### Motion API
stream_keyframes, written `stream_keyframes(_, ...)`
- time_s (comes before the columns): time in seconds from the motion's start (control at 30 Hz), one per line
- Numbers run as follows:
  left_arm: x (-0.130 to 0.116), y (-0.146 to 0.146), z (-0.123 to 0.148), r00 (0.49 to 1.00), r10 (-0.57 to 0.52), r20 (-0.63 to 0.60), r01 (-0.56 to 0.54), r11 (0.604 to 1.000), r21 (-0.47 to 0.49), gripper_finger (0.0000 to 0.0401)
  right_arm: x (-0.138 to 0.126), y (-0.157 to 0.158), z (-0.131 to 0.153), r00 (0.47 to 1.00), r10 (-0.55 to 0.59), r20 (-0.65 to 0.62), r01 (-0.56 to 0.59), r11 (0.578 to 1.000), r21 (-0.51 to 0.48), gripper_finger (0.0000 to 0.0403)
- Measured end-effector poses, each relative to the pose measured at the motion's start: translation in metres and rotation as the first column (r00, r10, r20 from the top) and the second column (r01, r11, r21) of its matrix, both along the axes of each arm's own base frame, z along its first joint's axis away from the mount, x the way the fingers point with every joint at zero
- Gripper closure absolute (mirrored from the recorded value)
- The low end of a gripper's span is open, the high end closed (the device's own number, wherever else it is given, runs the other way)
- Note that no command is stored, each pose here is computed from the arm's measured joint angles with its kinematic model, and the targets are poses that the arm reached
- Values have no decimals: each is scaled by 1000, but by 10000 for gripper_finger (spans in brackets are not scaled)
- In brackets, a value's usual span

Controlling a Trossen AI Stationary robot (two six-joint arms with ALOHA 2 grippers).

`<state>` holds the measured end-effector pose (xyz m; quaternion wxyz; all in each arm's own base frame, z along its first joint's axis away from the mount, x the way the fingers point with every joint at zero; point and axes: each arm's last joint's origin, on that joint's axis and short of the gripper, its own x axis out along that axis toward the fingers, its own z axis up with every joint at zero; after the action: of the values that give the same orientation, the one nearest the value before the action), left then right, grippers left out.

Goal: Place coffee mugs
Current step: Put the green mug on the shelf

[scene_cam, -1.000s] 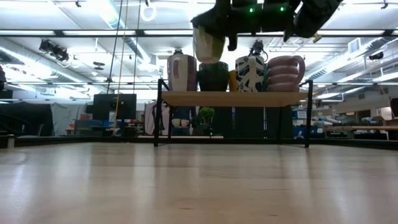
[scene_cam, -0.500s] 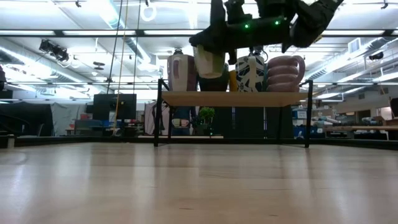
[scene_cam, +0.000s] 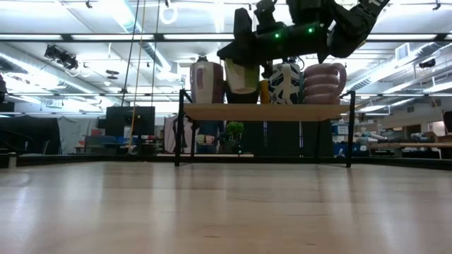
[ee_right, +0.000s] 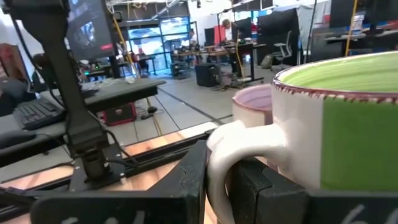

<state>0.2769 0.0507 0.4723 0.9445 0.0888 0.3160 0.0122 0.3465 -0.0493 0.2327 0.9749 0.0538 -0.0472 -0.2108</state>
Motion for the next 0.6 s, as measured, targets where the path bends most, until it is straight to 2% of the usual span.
stream_keyframes(0.3, 0, 0, 0, 1000, 0, 0, 0, 1000, 1, 259, -1, -10, -5, 999, -21, -27, 22, 998, 54, 351)
stream_keyframes(0.6, 0, 0, 0, 1000, -1, 1, 1, 1000, 2, 259, -2, -16, -4, 1000, -1, -20, 2, 998, 55, 345)
